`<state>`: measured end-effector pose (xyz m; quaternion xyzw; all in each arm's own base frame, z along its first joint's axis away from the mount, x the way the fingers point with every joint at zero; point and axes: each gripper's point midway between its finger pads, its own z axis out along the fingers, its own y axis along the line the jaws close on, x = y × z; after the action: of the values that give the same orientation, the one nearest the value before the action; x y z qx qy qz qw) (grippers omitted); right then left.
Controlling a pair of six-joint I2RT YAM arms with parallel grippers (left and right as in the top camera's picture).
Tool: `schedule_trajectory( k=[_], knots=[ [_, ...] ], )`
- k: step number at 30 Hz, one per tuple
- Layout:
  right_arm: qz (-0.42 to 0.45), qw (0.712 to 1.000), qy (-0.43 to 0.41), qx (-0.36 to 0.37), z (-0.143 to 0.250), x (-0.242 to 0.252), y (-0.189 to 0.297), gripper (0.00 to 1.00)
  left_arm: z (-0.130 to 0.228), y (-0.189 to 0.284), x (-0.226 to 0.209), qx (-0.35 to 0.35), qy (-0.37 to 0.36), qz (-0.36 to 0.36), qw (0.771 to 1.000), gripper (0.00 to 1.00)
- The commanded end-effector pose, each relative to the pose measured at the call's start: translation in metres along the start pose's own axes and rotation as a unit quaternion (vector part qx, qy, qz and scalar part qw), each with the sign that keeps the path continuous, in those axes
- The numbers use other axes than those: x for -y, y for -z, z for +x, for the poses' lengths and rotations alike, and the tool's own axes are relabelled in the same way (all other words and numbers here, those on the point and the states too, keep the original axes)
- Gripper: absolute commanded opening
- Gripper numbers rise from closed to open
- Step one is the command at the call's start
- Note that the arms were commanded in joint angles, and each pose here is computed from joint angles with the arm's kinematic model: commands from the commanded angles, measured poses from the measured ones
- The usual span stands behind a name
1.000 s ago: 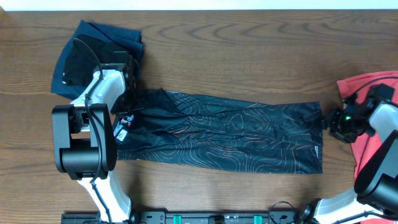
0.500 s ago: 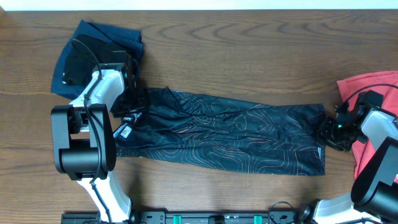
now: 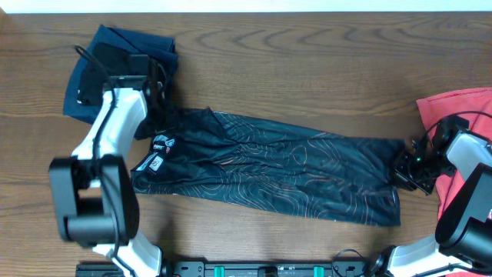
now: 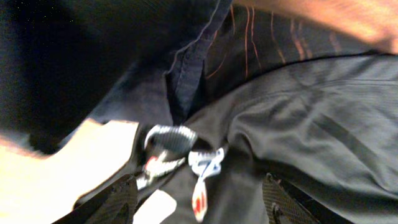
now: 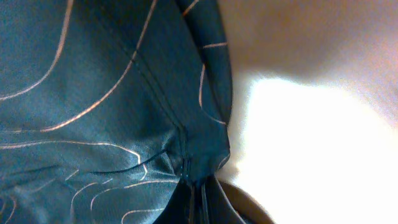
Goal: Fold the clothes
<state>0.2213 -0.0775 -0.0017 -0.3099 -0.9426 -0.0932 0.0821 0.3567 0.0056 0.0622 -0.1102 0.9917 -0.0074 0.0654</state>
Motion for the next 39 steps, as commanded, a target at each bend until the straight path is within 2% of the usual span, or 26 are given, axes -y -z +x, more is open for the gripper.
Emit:
schedule_trajectory(
  k=[1,8,14,22,29,37,39],
  knots=[
    [0.076,0.996,-0.043,0.028,-0.013,0.023,0.023,0.01,-0.006,0.033,0.003,0.041,0.000,0.012,0.999,0.70],
    [0.069,0.994,-0.034,0.081,-0.021,0.012,0.062,0.01,-0.009,0.083,0.004,0.110,0.000,0.027,0.994,0.71],
    [0.053,0.994,0.020,0.091,-0.006,-0.020,0.072,0.01,-0.009,0.105,0.004,0.142,-0.001,0.033,0.989,0.72],
    [0.072,0.988,0.120,0.060,0.031,-0.071,0.060,0.01,-0.004,0.105,0.003,0.133,-0.001,0.031,0.991,0.72],
    [0.084,0.977,0.186,0.064,0.062,-0.117,0.047,0.01,-0.001,0.104,0.002,0.126,0.000,0.030,0.992,0.72],
    [0.093,0.970,0.205,0.089,0.074,-0.143,0.036,0.02,0.000,0.104,0.002,0.126,-0.001,0.030,0.992,0.72],
    [0.093,0.970,0.206,0.089,0.076,-0.145,0.035,0.06,0.000,0.104,0.002,0.126,-0.001,0.030,0.992,0.72]
  ],
)
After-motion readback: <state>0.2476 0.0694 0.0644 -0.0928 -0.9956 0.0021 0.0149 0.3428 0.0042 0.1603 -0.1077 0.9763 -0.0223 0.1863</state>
